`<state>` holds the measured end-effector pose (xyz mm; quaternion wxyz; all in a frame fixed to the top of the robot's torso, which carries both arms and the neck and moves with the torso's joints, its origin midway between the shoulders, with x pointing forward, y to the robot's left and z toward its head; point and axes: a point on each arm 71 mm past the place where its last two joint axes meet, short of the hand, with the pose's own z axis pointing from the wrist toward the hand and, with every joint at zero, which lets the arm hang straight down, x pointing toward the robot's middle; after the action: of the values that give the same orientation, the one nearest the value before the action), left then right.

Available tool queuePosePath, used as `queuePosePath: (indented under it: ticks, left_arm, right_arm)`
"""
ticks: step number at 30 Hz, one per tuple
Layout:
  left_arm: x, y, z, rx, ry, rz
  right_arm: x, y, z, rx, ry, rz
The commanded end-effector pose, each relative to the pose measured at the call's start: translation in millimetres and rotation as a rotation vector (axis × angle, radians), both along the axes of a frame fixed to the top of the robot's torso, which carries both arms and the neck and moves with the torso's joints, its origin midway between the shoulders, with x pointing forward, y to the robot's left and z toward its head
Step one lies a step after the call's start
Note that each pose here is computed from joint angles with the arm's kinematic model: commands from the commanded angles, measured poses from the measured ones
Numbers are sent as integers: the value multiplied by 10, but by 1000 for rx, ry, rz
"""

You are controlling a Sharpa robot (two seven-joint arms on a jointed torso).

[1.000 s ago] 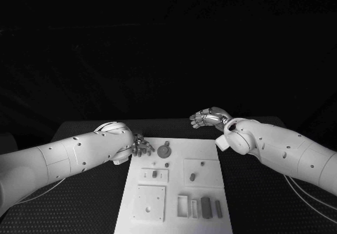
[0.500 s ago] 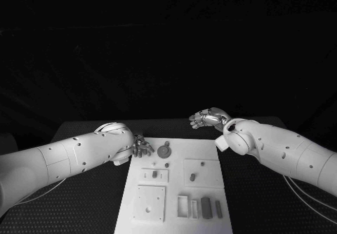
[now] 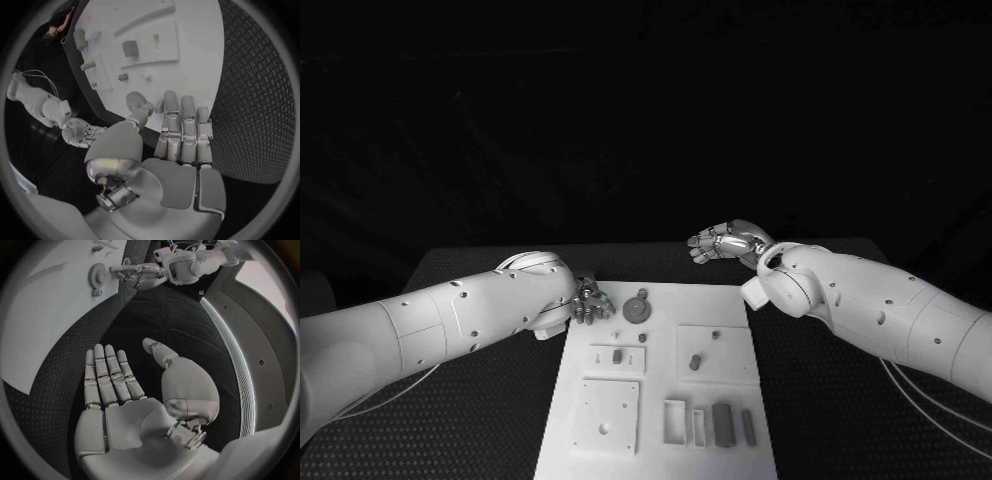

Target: Assemble the parts on the task board

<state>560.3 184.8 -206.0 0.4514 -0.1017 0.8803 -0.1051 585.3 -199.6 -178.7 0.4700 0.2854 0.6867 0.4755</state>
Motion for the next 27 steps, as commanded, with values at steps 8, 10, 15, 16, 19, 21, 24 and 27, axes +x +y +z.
queuePosePath:
  ticks: [8, 10, 15, 16, 19, 21, 24, 27]
  left_arm:
    - [2, -4, 0, -52, 10, 13]
    - [2, -4, -1, -55, 11, 15]
    - [3, 1, 0, -66, 13, 17]
    - [3, 5, 0, -71, 14, 19]
    - [-1, 22, -2, -87, 21, 29]
    - [-6, 44, -3, -102, 25, 43]
    - [-18, 77, -5, -120, 34, 55]
    - [-41, 111, -6, -143, 44, 69]
  right_arm:
    - [-6, 22, -4, 1, -4, 21]
    - [-7, 22, -5, 1, -4, 21]
    - [-7, 22, -7, 1, -3, 21]
    - [-7, 23, -8, 1, -3, 21]
    - [-8, 24, -13, 0, -1, 23]
    - [-8, 21, -15, 0, 0, 22]
    - [-7, 16, -16, 0, 0, 21]
    - [-7, 7, -20, -1, 1, 20]
